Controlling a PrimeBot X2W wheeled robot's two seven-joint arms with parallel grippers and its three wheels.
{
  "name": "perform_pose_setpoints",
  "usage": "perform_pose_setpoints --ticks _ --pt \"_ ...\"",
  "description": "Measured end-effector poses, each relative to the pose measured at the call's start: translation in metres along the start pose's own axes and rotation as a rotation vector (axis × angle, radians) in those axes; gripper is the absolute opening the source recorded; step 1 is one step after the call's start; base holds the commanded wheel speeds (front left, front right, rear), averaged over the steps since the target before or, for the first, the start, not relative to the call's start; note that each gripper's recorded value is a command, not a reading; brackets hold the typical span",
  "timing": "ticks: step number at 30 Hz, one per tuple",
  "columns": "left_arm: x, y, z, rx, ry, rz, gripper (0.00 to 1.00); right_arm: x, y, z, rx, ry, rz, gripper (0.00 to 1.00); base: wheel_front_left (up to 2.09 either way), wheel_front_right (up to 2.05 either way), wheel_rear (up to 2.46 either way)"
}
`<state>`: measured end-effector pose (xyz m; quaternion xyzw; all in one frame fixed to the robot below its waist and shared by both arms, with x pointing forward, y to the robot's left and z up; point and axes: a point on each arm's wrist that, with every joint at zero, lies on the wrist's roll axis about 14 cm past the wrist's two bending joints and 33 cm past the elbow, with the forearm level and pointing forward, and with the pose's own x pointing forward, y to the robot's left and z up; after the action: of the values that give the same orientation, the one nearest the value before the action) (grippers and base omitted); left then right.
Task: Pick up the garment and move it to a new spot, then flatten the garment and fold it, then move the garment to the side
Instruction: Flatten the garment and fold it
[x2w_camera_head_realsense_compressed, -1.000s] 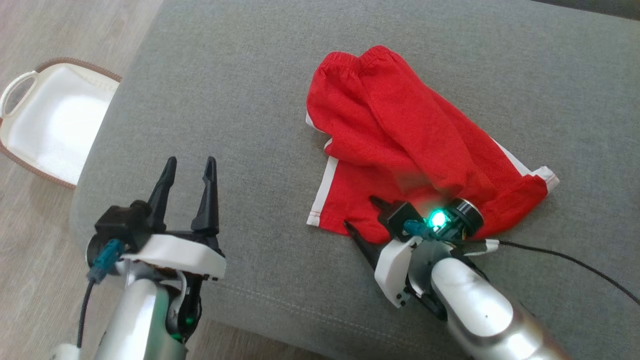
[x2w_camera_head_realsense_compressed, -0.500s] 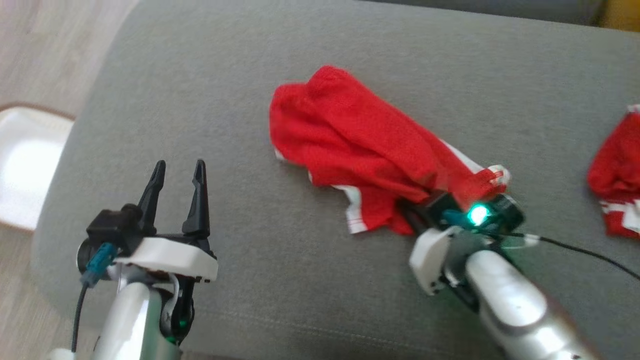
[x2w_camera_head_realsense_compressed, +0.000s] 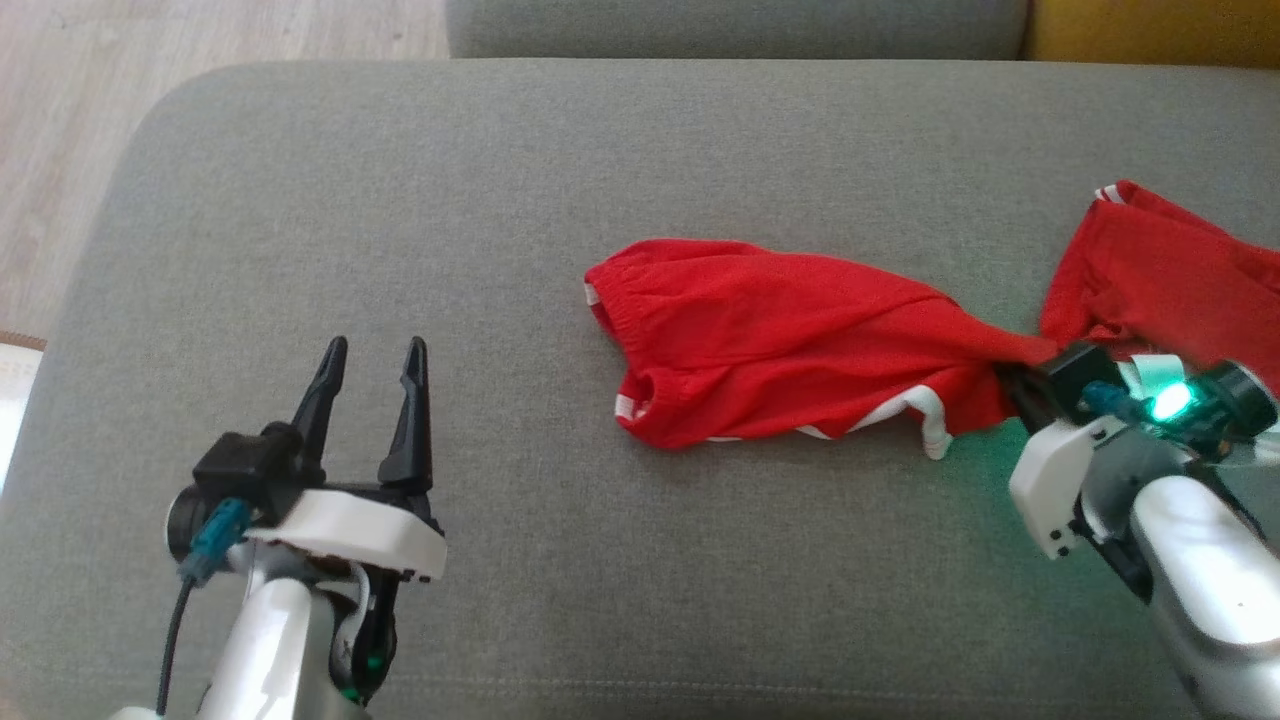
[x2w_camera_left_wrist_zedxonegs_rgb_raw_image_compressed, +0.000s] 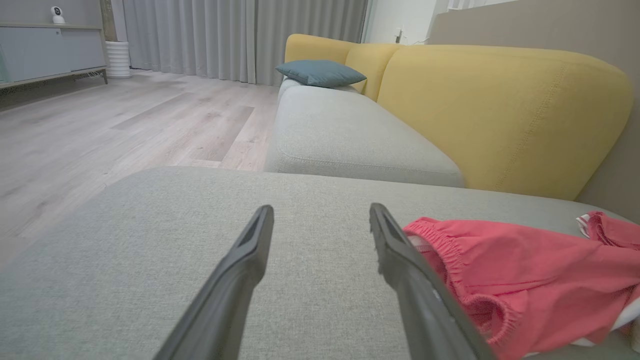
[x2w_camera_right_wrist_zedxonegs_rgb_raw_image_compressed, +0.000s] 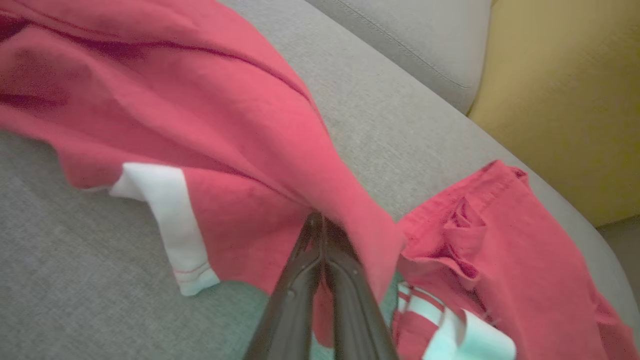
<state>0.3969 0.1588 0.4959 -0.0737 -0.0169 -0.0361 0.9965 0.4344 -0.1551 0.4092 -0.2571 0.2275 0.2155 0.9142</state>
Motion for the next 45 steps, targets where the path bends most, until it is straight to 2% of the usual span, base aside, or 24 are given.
perform_pose_setpoints --ticks 2,3,11,13,19,22,28,32,38,42,45 --pt "0.001 -0.004 0.0 0.0 0.0 -0.013 1.0 -0.003 -0.008 -0.001 0.013 0.005 -0.022 0.0 0.0 0.0 0.0" --pt "0.001 -0.006 0.0 -0.001 0.0 -0.019 1.0 -0.004 -0.01 -0.001 0.026 0.003 -0.028 1.0 0.0 0.0 0.0" --pt "0.001 -0.011 0.003 -0.001 -0.009 -0.032 1.0 -0.01 -0.022 0.012 0.135 -0.056 -0.086 1.0 0.0 0.0 0.0" --pt "0.0 -0.014 0.001 -0.003 -0.003 -0.041 1.0 -0.017 -0.024 0.022 0.237 -0.127 -0.126 1.0 0.0 0.0 0.0" --pt "0.003 -0.028 -0.001 -0.009 0.0 -0.081 1.0 -0.044 -0.027 0.04 0.438 -0.305 -0.233 1.0 0.0 0.0 0.0" --pt "0.006 -0.037 0.001 -0.011 -0.007 -0.108 1.0 -0.069 -0.032 0.045 0.535 -0.418 -0.322 1.0 0.0 0.0 0.0" --pt "0.008 -0.051 -0.001 -0.025 -0.004 -0.147 1.0 -0.094 -0.022 0.022 0.625 -0.462 -0.371 1.0 0.0 0.0 0.0" --pt "0.01 -0.053 -0.004 -0.035 0.005 -0.154 1.0 -0.094 -0.003 0.008 0.655 -0.438 -0.346 1.0 0.0 0.0 0.0" --pt "0.01 -0.062 -0.015 -0.039 0.039 -0.197 1.0 -0.089 -0.003 0.003 0.662 -0.427 -0.347 1.0 0.0 0.0 0.0" --pt "0.007 -0.078 -0.032 0.022 0.089 -0.282 1.0 -0.084 -0.007 0.002 0.67 -0.423 -0.353 1.0 0.0 0.0 0.0" --pt "0.003 -0.097 -0.054 0.138 0.153 -0.41 1.0 -0.079 -0.012 0.006 0.667 -0.436 -0.356 1.0 0.0 0.0 0.0"
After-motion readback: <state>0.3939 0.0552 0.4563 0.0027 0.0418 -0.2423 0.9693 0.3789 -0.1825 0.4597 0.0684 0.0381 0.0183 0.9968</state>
